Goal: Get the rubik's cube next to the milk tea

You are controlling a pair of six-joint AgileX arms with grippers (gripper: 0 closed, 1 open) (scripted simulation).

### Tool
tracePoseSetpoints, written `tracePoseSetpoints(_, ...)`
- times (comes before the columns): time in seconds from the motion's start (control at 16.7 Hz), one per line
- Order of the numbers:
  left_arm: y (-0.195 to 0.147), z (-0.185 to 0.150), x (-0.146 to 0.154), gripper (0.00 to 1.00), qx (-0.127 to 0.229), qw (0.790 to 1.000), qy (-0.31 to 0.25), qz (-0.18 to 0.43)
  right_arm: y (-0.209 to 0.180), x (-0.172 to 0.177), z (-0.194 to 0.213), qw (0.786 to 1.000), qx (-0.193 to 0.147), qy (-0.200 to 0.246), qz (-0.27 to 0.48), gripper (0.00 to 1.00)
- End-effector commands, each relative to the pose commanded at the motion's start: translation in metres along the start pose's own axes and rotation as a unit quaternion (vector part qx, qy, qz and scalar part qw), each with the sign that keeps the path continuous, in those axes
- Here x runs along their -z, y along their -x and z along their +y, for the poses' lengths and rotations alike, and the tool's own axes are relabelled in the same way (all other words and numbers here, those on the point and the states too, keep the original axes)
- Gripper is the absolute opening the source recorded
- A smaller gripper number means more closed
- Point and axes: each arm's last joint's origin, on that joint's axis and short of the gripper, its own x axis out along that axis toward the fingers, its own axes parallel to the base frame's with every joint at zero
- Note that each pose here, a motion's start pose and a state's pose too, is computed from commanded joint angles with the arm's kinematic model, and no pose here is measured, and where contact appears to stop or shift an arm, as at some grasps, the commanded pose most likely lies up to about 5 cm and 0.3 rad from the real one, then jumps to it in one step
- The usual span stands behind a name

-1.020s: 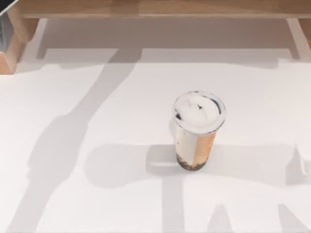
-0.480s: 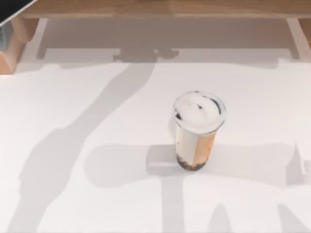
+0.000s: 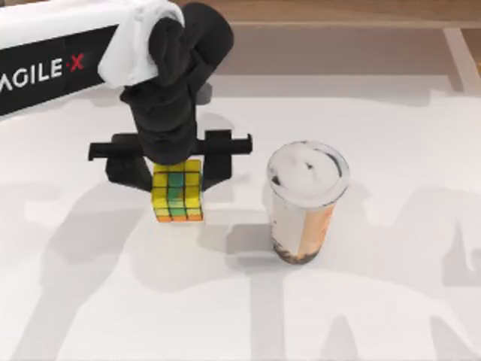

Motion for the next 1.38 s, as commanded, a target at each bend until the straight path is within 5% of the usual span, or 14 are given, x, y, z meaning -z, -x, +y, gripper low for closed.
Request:
tracePoseSetpoints(0.18, -0.010, 0.001, 0.010, 0.00, -0.003, 0.998, -0.014, 0.053, 0.000, 0.000, 0.000, 1.000, 0.000, 0.000, 0.000, 1.00)
tracePoseSetpoints(1.38, -0.018, 0.016, 0.012, 0.00, -0.010, 0.991, -0.043, 0.122, 0.000, 0.000, 0.000, 1.000, 0.000, 0.000, 0.000, 1.00)
